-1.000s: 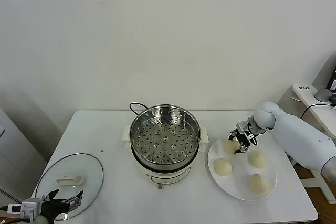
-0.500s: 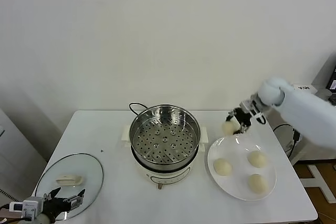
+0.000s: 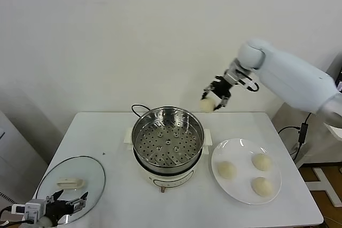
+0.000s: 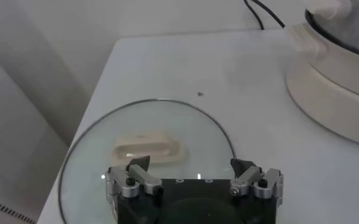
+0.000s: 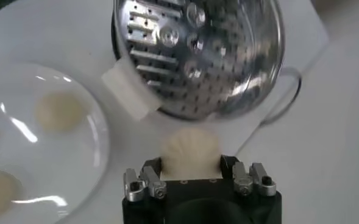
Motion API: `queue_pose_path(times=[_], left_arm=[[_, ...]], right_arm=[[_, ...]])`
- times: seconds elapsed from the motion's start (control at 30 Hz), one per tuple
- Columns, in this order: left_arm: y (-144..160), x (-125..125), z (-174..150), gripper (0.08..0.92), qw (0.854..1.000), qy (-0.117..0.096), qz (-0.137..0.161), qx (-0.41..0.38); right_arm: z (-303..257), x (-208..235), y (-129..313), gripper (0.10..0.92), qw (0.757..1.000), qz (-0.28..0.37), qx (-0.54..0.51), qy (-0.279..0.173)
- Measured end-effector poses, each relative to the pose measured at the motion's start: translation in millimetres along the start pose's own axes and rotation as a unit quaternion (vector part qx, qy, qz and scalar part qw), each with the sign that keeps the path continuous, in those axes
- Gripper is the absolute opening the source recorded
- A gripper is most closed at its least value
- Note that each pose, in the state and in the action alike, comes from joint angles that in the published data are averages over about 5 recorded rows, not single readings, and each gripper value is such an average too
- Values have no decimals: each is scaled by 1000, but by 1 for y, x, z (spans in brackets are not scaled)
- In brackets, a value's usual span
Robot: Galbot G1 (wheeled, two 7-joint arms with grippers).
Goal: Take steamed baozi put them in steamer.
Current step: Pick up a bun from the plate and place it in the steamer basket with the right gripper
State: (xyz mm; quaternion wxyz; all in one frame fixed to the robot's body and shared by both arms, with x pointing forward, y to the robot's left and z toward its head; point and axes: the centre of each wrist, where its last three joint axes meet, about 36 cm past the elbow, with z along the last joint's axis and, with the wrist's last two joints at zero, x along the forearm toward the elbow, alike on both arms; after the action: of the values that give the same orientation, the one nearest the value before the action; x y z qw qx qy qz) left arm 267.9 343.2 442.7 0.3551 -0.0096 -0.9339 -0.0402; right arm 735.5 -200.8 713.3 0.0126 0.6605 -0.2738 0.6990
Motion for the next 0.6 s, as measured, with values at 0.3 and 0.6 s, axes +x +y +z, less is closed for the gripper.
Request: queue_pose_path(times=[0.3,0.6], left_arm=[[-3,0,0,823,1000,1,2,-2],[-3,0,1,823,1000,3,1,-1]], right_arm=[[-33,-37,-60,602,993,-34,115,4],[-62,-82,-80,600,982,-56,178,-3]])
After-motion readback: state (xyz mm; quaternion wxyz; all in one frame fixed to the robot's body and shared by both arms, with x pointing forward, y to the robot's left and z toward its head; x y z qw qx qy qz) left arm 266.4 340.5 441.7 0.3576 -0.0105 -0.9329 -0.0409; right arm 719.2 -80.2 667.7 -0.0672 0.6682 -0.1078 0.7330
